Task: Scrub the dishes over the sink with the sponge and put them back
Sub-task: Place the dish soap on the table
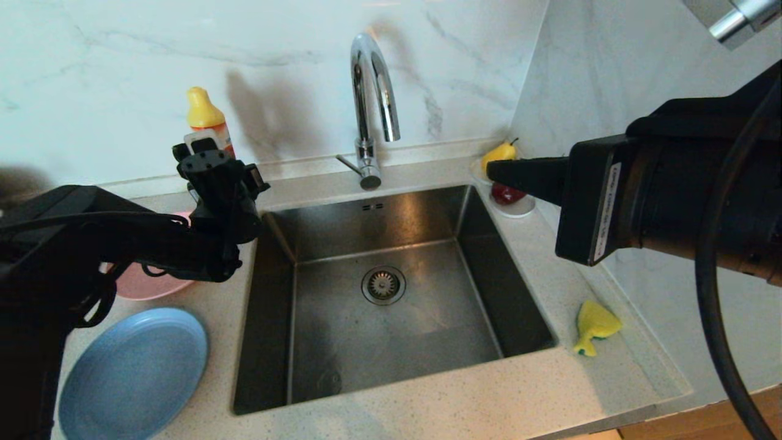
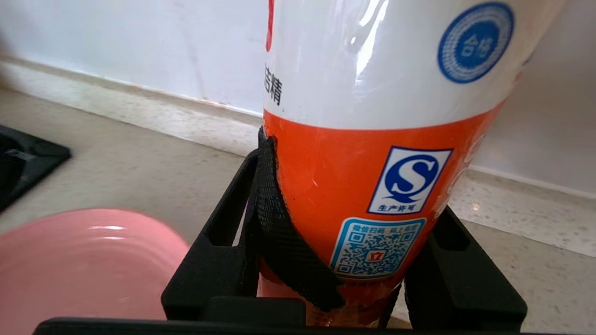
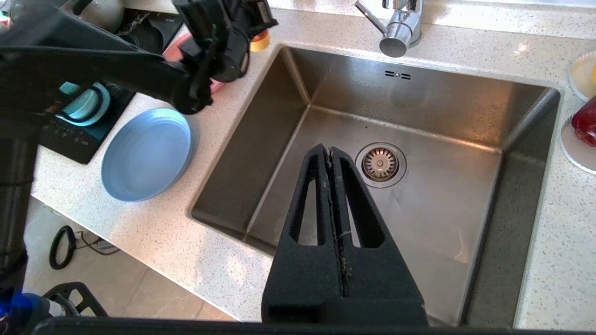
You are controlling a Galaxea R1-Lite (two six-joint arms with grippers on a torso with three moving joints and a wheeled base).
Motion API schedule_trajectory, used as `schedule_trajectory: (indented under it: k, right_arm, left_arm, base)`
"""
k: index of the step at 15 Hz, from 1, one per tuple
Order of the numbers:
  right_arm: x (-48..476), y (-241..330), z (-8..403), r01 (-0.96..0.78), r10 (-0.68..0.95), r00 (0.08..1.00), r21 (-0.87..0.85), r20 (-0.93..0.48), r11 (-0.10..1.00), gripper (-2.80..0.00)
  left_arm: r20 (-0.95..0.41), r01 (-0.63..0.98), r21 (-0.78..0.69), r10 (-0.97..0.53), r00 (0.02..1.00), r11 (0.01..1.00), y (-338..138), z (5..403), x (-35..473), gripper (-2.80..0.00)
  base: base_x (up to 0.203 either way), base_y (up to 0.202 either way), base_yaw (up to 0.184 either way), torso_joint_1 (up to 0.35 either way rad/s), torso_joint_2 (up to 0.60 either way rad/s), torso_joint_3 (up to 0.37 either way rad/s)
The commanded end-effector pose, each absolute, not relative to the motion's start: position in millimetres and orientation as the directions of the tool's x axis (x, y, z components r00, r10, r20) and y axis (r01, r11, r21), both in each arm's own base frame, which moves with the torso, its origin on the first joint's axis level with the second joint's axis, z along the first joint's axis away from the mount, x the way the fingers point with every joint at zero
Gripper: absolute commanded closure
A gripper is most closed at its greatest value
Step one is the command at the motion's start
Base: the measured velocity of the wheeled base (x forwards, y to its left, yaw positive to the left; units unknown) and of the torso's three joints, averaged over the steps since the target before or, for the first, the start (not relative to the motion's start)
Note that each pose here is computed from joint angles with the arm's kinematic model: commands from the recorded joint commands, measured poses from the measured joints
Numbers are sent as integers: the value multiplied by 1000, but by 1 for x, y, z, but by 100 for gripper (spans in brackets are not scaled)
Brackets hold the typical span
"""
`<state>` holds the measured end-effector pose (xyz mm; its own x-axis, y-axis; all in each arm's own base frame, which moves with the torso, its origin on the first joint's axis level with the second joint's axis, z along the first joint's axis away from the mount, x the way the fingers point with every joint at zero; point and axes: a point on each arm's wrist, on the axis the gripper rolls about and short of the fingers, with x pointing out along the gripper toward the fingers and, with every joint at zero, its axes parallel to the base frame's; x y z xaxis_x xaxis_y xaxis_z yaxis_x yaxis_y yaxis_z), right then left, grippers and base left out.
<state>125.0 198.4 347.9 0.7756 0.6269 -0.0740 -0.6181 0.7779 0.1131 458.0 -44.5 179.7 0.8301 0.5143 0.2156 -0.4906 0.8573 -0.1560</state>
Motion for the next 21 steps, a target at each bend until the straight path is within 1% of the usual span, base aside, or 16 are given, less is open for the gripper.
schedule_trajectory:
  k: [1,7,13,21]
  right_arm:
    - [125,199,348,-617,626,776,115,-72,778,0]
    - [124,197,350,-617,626,777,118,-67,778,0]
    - [125,199,348,-619,628,775,116,-72,777,0]
    - [126,200,348,-619,628,774,117,-75,777,0]
  left_arm:
    - [207,-499,-147,520,828,854,-44,163,468,0]
    - [261,-500,-155,524,811,852,-47,167,486,0]
    - [271,-516,-168,542,795,840,-45,159,497,0]
    - [307,-520,-209,561,769,828,-44,166,506,0]
  base:
    - [0,0,0,0,0,0]
    - [0,0,0,0,0,0]
    - [0,0,0,0,0,0]
    - [0,0,0,0,0,0]
